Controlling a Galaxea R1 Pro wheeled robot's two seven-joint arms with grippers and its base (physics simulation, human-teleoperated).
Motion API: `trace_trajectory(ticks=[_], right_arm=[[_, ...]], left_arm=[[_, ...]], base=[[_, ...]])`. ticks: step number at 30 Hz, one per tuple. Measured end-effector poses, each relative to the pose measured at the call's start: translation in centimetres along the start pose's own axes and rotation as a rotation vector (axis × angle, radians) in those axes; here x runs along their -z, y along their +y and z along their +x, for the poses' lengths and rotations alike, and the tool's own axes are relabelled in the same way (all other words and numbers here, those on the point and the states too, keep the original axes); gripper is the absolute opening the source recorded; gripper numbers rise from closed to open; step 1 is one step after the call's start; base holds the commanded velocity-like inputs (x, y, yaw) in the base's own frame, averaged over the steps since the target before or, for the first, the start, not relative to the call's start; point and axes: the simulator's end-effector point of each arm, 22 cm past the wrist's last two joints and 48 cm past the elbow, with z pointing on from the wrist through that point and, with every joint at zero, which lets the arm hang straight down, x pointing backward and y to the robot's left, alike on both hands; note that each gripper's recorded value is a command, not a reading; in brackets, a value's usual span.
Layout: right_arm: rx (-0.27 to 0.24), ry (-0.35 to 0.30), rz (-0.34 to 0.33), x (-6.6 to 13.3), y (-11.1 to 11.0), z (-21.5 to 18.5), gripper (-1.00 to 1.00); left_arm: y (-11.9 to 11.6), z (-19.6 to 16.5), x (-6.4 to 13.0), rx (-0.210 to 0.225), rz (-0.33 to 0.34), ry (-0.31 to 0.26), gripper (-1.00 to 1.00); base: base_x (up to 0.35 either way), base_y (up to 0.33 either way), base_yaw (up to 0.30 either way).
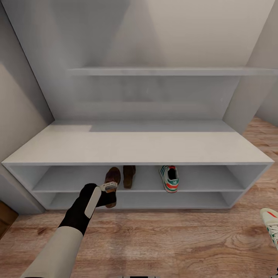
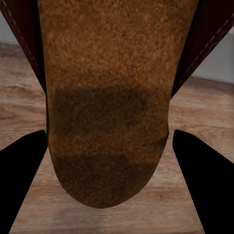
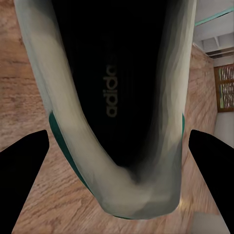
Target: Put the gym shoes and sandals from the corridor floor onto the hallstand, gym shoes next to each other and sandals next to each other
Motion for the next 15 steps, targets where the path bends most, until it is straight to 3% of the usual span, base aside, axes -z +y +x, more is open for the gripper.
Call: trace_trajectory(ticks=[15], right_arm=[[0.001,0.0,0.0,0.0,0.0,-0.01,-1.0]], left_arm=[[0.04,-0.02,0.01,0.003,0.001,0.0,-1.0]], base=[[0.032,0.0,0.0]])
